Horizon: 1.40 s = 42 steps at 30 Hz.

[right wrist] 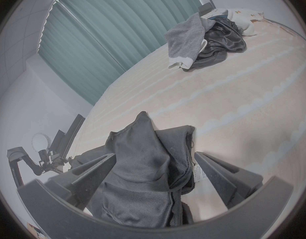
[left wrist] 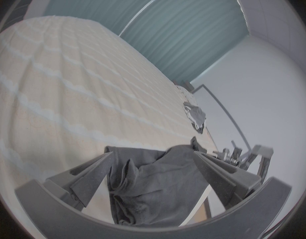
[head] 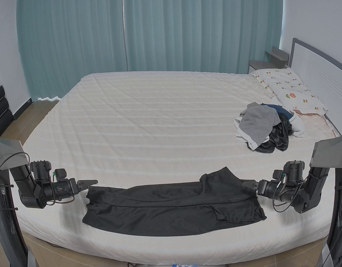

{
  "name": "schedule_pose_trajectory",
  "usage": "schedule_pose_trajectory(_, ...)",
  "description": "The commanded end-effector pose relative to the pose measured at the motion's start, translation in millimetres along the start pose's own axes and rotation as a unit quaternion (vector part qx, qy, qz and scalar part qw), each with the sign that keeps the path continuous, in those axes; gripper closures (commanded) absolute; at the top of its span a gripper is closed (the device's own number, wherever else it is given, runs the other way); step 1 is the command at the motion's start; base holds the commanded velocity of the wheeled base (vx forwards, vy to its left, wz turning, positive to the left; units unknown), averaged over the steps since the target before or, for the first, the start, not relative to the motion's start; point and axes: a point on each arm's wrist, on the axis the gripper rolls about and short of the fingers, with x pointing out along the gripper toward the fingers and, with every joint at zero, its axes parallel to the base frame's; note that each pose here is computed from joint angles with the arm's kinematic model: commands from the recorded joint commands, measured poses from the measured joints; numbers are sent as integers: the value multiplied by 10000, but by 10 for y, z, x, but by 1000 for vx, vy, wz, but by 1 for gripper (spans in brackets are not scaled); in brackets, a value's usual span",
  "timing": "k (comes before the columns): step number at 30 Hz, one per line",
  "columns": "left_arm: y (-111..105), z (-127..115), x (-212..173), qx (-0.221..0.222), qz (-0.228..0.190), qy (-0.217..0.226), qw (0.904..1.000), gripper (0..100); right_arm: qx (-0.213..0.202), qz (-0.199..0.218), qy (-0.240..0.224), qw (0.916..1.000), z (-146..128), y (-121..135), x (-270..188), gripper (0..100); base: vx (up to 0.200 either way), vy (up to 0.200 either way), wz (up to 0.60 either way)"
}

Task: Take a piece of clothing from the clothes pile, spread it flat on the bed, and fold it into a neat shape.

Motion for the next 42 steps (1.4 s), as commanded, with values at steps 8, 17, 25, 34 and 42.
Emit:
schedule_pose_trajectory(8, -246, 262, 219, -271, 378, -365, 9983, 0, 259, -102, -47, 9996, -1, -110, 37, 0, 0, 0, 0)
schedule_pose_trajectory(17, -830, 229, 509, -108, 1168, -473, 9920, 0, 271, -113, -27, 9996, -13, -110, 37, 0, 0, 0, 0)
schedule_pose_trajectory(25, -1158, 27, 756, 198, 1818, -555, 9816, 0, 266, -111, 13, 9996, -37, -96, 34, 0, 0, 0, 0)
schedule_pose_trajectory(34, -1380, -191, 834, 277, 2429, 43, 9696, 0, 261, -118, 54, 9996, -58, -86, 31, 0, 0, 0, 0)
schedule_pose_trajectory(42, -1490, -296, 776, 591, 2805, 404, 9572, 0, 259, -123, 61, 9996, -63, -81, 27, 0, 0, 0, 0)
